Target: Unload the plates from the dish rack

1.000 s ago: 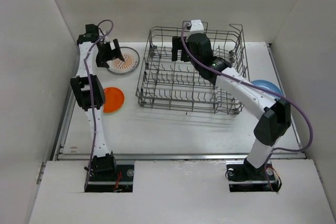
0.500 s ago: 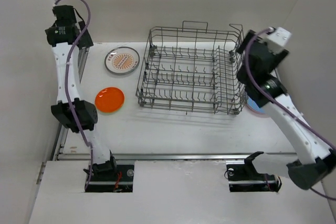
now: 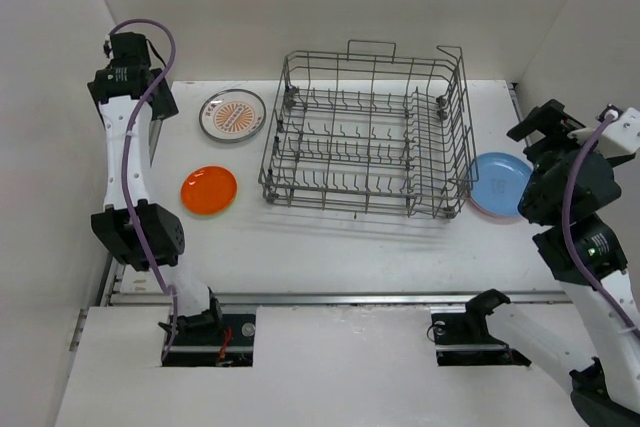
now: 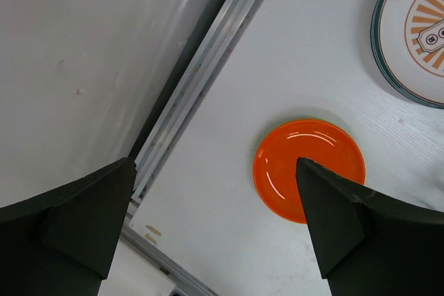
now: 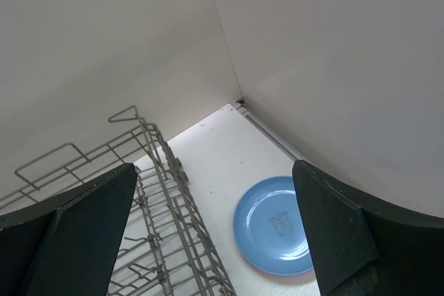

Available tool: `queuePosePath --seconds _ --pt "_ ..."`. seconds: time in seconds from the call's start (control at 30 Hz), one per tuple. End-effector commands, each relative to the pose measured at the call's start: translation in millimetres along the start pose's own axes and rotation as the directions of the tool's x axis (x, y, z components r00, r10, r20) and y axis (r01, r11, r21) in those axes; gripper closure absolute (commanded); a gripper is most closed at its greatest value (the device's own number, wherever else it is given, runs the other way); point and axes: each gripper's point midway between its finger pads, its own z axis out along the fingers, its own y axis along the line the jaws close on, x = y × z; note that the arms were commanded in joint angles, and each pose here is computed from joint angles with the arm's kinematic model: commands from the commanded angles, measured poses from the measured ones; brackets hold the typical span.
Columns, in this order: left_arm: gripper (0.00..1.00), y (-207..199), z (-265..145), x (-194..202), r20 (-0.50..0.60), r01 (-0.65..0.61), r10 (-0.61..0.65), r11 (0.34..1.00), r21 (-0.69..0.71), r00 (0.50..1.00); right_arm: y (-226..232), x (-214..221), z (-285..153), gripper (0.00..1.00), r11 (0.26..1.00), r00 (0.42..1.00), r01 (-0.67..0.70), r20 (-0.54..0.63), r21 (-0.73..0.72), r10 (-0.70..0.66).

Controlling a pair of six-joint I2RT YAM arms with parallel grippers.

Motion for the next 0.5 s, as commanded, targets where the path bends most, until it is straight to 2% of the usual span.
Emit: queuePosePath --seconds 0.0,0.2,0.47 --pt "0.00 18 -35 -12 0.095 0.064 -0.065 0.998 0.006 0.993 4 10 -2 0.00 0.997 0.997 0.069 -0.038 -0.039 -0.070" --pt "0.00 22 -45 -11 0.124 0.077 -0.078 0.997 0.013 0.989 -22 4 -7 0.00 0.996 0.997 0.073 -0.026 0.053 -0.072" --pt "0.00 24 -52 -7 0.138 0.082 -0.085 0.996 0.025 0.987 -34 1 -16 0.00 0.998 0.999 0.036 -0.011 0.043 -0.035"
